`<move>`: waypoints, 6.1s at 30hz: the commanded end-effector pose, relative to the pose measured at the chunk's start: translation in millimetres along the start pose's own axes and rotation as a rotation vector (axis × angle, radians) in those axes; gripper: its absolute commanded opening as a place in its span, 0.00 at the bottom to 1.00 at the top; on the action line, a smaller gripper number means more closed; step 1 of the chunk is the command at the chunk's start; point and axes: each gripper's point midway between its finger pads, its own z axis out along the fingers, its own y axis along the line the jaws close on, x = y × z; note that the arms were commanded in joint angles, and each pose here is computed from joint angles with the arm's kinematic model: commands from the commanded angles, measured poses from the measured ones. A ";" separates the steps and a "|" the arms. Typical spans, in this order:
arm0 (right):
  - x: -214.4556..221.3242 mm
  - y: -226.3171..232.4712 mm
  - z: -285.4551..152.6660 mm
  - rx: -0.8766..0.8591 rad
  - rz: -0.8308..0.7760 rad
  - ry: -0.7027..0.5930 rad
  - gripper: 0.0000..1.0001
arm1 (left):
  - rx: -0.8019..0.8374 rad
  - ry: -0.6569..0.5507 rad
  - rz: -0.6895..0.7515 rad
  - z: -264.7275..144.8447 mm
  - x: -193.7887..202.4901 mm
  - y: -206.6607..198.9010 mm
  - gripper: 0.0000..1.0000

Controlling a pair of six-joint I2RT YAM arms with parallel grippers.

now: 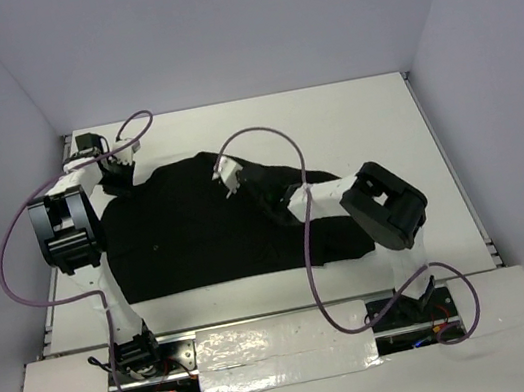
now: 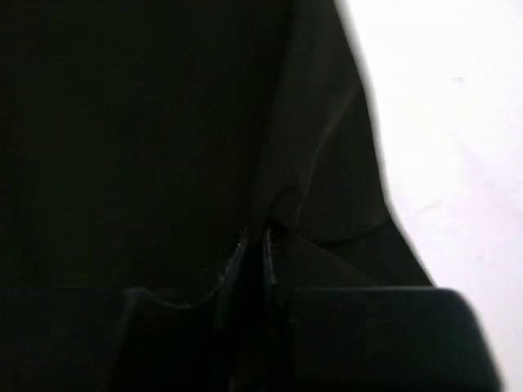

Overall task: Fold and stack the long sleeve shirts
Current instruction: Fold the shirt

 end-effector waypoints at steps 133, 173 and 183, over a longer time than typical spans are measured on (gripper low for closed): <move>-43.5 29.0 88.2 -0.126 0.393 0.312 0.69 | 0.000 -0.034 0.042 -19.7 -0.2 -6.7 0.00; -27.0 66.6 73.2 -0.190 0.211 0.316 0.27 | -0.006 -0.038 0.014 -21.4 2.4 2.9 0.00; -74.3 0.2 46.2 -0.050 0.259 0.188 0.00 | -0.030 -0.038 0.033 -25.0 4.2 6.3 0.00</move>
